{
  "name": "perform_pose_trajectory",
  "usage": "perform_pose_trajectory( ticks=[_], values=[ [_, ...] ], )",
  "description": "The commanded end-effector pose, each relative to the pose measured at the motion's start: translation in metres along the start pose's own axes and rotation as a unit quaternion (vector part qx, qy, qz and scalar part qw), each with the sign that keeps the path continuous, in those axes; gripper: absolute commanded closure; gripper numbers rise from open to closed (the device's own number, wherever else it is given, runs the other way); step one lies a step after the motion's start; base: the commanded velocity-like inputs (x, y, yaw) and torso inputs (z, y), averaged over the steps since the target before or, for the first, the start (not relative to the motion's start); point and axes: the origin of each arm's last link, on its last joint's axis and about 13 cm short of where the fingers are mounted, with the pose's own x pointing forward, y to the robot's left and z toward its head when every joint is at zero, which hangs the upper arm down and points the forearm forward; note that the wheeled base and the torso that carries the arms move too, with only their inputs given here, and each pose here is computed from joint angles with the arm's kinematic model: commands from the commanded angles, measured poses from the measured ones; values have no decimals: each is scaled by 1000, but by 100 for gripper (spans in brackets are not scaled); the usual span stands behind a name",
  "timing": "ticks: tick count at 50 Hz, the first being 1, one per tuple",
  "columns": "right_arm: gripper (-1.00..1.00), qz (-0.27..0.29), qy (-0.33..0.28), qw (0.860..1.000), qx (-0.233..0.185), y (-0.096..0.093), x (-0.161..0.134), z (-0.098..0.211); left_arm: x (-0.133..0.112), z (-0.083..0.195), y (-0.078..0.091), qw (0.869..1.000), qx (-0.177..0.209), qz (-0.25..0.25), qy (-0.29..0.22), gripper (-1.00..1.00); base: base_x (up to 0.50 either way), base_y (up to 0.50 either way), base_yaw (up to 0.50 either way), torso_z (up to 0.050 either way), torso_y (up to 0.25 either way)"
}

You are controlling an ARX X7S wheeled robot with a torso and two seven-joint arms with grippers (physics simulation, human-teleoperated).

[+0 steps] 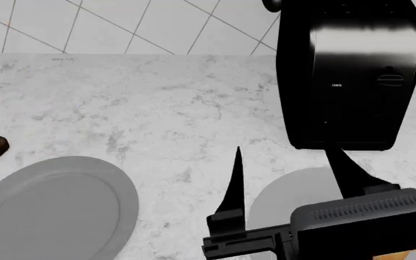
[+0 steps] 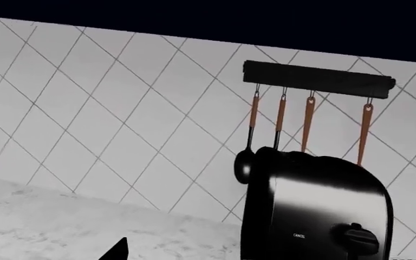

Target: Place all breads on the cutting board.

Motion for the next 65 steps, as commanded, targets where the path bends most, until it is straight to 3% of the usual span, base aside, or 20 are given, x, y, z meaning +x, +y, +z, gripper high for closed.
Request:
perform_pose_trajectory(
  ticks=[1, 6, 12, 18, 33, 39, 48, 49, 50, 65],
  values=[
    [-100, -81, -15, 994, -74, -25, -14, 26, -11, 13, -22, 998, 20, -19, -55, 100, 0, 0, 0, 0, 0],
    [-100, -122, 16, 990, -69, -31, -33, 25, -6, 12, -28, 998, 19, -24, -63, 100, 0, 0, 0, 0, 2],
    [-100, -159, 38, 985, -63, -25, -50, 22, 4, 12, -33, 998, 14, -27, -64, 100, 0, 0, 0, 0, 0],
    [-100, -209, 58, 976, -13, -24, -67, 15, 15, 13, -37, 998, 10, -33, -60, 100, 0, 0, 0, 0, 0],
    [-100, -255, 79, 963, 26, -23, -80, 11, 29, 24, -40, 997, 6, -37, -65, 100, 0, 0, 0, 0, 0],
    [-100, -240, 98, 965, 25, -23, -76, 2, 26, 24, -38, 997, 6, -37, -66, 100, 0, 0, 0, 0, 0],
    [-100, -189, 151, 970, -17, -21, -70, -5, 27, 20, -41, 997, 4, -43, -63, 100, 0, 0, 0, 0, 1],
    [-100, -156, 186, 969, -42, -19, -73, -13, 30, 19, -46, 997, 2, -51, -62, 100, 0, 0, 0, 0, 0],
    [-100, -153, 189, 969, -42, -19, -73, -15, 30, 18, -46, 997, 2, -52, -62, 100, 0, 0, 0, 0, 0],
    [-100, -157, 208, 964, -44, -22, -75, -23, 29, 18, -46, 997, 2, -54, -61, 100, 0, 0, 0, 0, 0]
  ],
)
